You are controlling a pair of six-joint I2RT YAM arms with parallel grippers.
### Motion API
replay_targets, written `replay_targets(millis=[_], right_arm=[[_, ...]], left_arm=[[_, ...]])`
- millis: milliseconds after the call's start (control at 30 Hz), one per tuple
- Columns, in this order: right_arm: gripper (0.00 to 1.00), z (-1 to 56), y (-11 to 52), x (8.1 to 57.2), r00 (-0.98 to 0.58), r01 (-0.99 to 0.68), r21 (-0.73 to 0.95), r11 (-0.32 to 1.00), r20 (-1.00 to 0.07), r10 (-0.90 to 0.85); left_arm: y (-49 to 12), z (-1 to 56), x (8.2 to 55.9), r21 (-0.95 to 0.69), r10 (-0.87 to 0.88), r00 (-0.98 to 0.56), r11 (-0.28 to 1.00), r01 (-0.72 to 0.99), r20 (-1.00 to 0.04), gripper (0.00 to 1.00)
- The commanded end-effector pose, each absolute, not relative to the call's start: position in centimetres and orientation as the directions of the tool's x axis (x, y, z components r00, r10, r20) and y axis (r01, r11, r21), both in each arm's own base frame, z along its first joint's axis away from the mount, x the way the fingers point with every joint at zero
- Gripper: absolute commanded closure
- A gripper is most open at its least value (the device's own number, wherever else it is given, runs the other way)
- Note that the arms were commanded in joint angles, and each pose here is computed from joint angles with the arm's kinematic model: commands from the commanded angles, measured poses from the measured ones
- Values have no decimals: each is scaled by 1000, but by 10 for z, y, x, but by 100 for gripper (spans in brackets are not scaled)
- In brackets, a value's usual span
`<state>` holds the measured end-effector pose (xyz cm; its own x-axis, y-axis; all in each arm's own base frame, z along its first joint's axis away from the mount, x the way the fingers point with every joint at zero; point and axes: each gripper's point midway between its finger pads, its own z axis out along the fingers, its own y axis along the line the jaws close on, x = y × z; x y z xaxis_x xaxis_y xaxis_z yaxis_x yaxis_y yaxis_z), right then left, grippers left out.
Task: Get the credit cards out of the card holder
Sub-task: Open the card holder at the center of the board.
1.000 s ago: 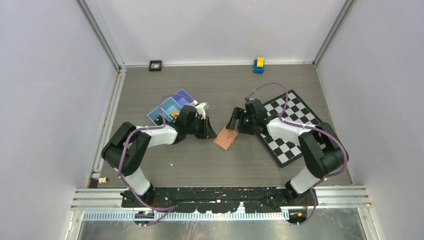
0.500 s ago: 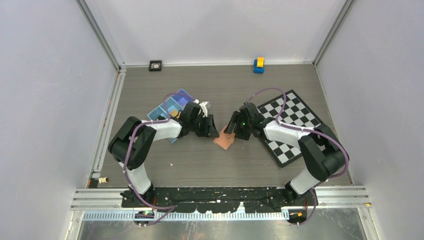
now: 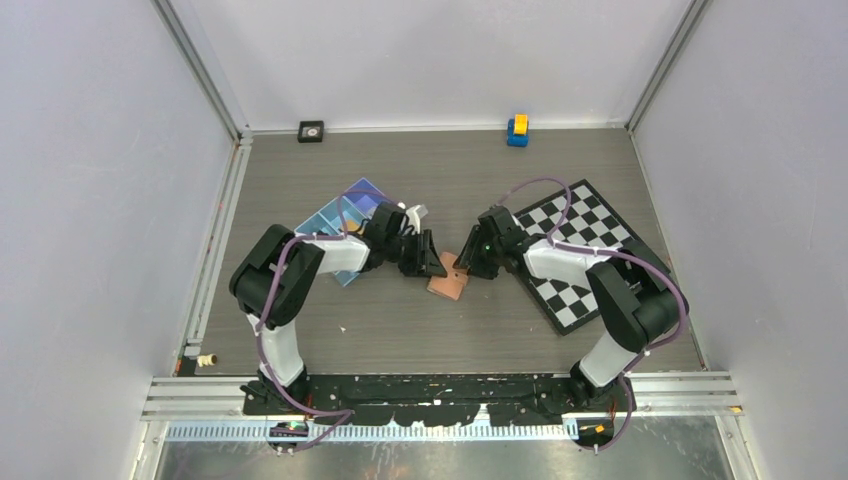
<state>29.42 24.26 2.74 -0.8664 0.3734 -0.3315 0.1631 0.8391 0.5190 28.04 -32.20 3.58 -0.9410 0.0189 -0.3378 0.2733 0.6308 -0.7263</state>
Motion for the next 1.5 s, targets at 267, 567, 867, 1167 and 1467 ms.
replay_targets(millis=[267,567,867,1167,1467], right_arm=[[39,51,253,303,-852,68,588,806,-386,354],[29,65,266,292,-829,-30,494,869,-498,255],[39,57,271,292,-833,-44,441,897,-512,211],[42,35,267,297,-861,-19,350,937,-483,163],[43,51,229,312,-781,62,51,997,-619,80]], left_arm=[[-324,51,279,-755,-1,-927,581,304,-374,96],[-310,73,287,-727,-86,-879,603,329,-470,100],[-296,80,296,-727,-168,-857,621,292,-488,100],[-297,82,295,-727,-163,-854,616,304,-495,100],[-274,88,301,-646,-186,-808,709,283,-558,100]])
